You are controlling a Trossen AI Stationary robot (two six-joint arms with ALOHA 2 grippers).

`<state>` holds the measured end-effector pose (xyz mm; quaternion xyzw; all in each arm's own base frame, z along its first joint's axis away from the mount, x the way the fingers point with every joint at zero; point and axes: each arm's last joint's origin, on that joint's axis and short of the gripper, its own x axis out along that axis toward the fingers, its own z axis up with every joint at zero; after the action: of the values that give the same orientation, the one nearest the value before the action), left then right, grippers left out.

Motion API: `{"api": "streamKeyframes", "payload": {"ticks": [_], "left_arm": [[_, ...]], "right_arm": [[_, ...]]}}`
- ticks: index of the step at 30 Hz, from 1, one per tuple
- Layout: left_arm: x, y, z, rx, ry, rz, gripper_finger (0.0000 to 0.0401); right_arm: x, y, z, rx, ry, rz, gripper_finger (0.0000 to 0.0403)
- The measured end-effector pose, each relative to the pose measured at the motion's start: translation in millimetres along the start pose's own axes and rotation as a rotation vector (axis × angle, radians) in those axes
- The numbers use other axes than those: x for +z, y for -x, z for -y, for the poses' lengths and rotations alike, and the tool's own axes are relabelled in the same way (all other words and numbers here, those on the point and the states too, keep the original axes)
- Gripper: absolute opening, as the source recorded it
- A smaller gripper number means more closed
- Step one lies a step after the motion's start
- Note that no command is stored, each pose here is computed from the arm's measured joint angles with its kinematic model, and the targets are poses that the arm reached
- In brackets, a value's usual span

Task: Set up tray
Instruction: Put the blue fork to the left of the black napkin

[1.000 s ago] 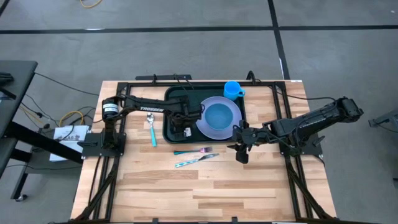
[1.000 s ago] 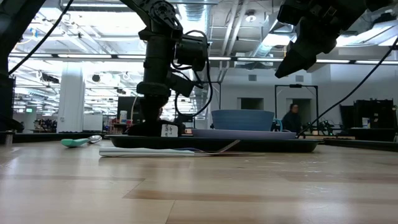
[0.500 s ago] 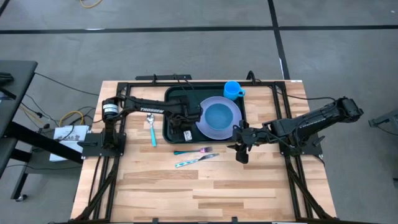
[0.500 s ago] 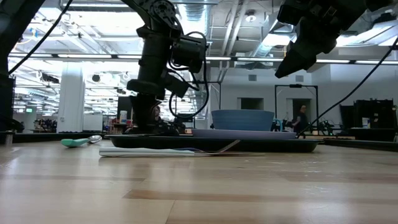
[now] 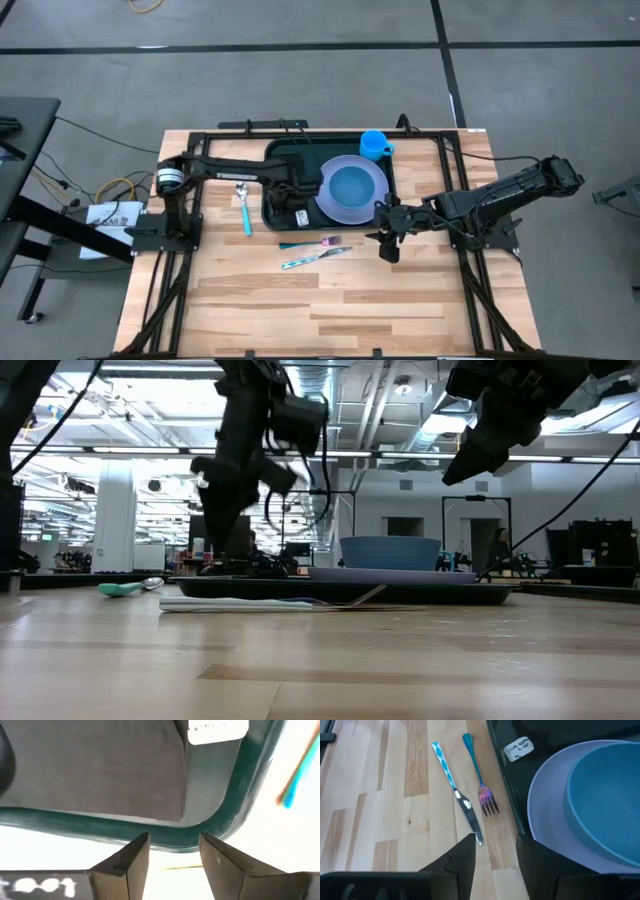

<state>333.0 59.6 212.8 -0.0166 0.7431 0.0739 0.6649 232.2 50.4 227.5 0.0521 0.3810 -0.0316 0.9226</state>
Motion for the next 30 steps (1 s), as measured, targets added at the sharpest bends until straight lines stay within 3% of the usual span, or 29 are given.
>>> {"api": "streamKeyframes", "payload": {"ticks": [9,15,18,21,24,27,30], "left_arm": [[-48.9,78.1,10.8,-0.073,0.113,0.262,0.0161],[-91.1,124.3,27.5,-0.115,0.166,0.54,0.0161],[-110.8,138.8,35.7,-0.085,0.191,0.687,0.0161],[-127.0,142.5,41.8,0.005,0.262,0.812,0.0161],[-141.4,131.8,44.1,0.1,0.404,0.875,0.0161],[-152.4,108.7,44.5,0.177,0.556,0.88,0.0161],[-157.9,80.5,45.2,0.19,0.62,0.83,0.0161]], "right_arm": [[-0.1,0.0,0.0,0.0,0.001,-0.001,0.0134],[-0.1,0.0,0.0,0.0,0.001,-0.001,0.0133],[0.0,0.0,0.0,0.0,0.0,0.0,0.0134],[0.0,0.0,0.0,0.0,0.0,0.0,0.0134],[0.0,0.0,0.0,0.0,-0.001,0.0,0.0133],[0.5,0.0,-0.1,0.001,-0.008,0.005,0.0133],[0.8,0.0,-0.2,0.002,-0.008,0.008,0.0134]]}}
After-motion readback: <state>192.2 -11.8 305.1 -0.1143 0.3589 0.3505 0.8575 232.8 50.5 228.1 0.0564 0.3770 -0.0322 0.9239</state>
